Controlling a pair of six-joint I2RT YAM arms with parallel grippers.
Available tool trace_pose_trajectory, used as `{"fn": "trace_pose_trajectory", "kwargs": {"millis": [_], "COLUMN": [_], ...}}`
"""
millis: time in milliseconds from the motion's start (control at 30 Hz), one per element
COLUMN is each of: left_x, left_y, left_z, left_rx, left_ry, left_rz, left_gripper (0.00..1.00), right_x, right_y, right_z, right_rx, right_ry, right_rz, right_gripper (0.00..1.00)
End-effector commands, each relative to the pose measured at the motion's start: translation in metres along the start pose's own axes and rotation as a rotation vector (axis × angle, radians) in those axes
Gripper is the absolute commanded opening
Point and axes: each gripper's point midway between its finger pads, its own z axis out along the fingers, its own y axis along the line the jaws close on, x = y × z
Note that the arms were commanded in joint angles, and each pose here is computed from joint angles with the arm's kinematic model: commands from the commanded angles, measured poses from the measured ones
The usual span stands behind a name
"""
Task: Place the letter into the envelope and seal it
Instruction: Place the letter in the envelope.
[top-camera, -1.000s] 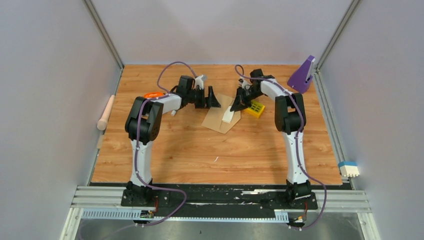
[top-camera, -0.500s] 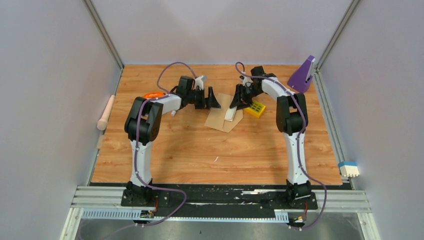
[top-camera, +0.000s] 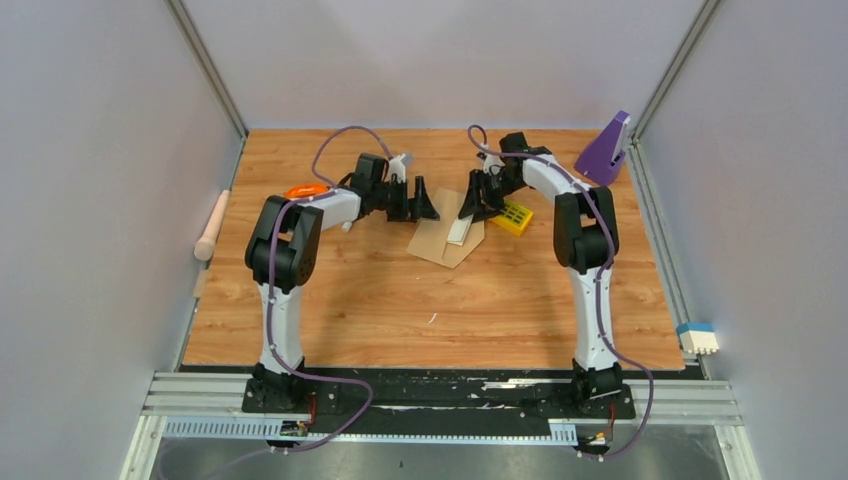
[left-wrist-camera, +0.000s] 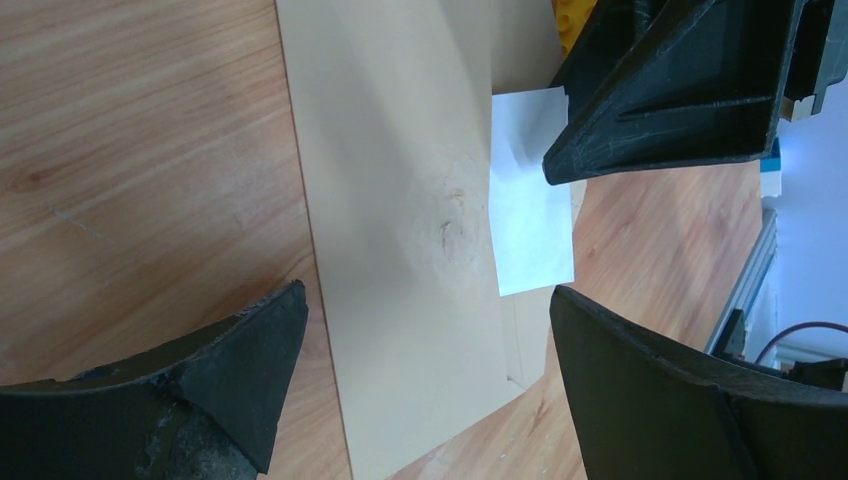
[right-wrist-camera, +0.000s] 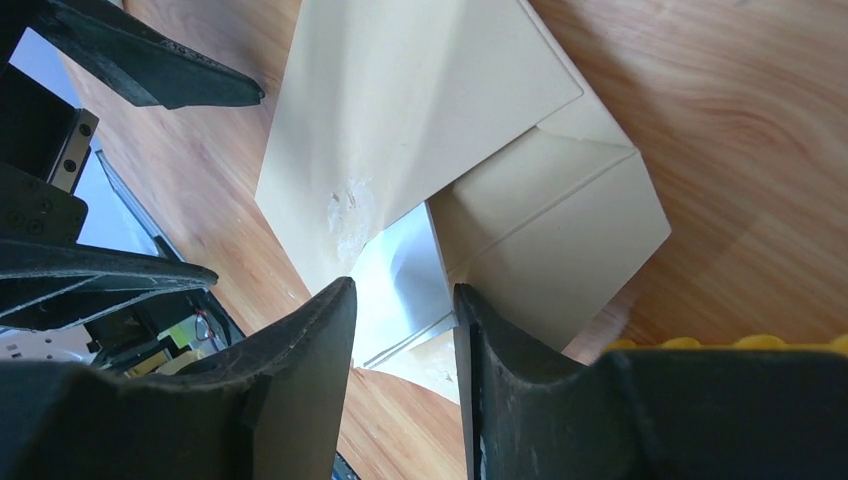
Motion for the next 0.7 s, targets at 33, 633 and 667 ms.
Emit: {"fn": "trace_pose_trajectory", "kwargs": {"millis": [33, 633, 667], "left_x": [-0.027, -0.014, -0.014], "left_y": [-0.017, 0.012, 0.012], "left_z": [-0.031, -0.031, -0.03], "left_rx": [0.005, -0.02, -0.011], "left_ry": [-0.071, -0.061, -0.062], "left_rz": [0.052, 0.003, 0.004], "left_gripper": [1.0, 1.0, 1.0], "right_x": [-0.001, -0.019, -0.019], "right_y": [0.027, 0.057, 0.06], "right_z": [0.009, 0.004, 0.003], "right_rx": [-0.039, 0.016, 0.009], "right_ry": [0.012, -0.041, -0.042], "right_rz": [-0.06, -0.218, -0.221], "right_gripper": [0.43, 0.48, 0.48]}}
